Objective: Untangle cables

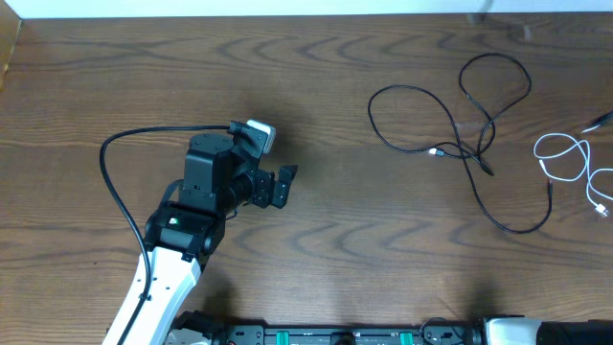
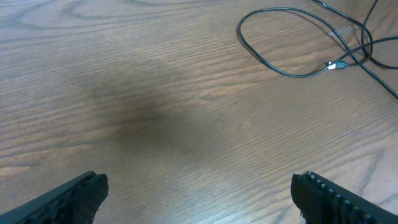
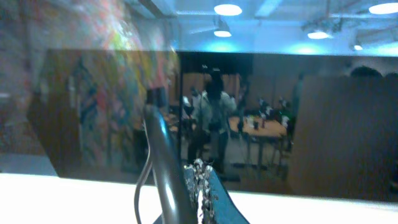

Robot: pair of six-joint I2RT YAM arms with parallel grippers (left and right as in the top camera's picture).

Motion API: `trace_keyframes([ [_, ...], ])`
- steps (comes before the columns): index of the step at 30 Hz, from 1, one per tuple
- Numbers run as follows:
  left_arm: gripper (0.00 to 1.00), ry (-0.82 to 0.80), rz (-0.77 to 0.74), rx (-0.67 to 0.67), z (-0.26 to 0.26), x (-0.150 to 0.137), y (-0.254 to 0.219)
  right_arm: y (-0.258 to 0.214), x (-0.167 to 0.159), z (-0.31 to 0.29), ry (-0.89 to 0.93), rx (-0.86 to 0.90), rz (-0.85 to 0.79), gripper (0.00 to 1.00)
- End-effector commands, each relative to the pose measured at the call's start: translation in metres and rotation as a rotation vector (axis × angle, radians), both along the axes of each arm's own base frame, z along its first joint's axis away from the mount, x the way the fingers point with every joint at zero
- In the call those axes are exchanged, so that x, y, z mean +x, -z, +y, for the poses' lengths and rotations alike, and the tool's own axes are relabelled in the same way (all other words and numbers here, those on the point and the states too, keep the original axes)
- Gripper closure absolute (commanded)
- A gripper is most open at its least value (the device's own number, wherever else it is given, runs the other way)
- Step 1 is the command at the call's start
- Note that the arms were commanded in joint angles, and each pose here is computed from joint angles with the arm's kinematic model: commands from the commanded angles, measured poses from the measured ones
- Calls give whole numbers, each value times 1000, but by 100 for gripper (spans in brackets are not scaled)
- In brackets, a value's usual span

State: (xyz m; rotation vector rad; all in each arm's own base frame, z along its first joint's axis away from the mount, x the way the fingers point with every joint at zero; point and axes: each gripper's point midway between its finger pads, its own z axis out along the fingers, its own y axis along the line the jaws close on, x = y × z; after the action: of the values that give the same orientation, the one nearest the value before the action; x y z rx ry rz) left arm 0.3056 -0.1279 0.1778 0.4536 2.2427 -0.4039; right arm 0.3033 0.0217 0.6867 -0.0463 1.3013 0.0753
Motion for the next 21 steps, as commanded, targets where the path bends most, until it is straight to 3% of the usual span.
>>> trace_keyframes([
  [1,1,14,5,3,-1,-1,2,19,21,-19,119,-8,72,99],
  [12,1,14,5,3,-1,-1,2,61,54,-114,664,-157,255,99],
  [21,1,14,34,11,1,-5,7,91,75,-220,872,-52,304,99],
])
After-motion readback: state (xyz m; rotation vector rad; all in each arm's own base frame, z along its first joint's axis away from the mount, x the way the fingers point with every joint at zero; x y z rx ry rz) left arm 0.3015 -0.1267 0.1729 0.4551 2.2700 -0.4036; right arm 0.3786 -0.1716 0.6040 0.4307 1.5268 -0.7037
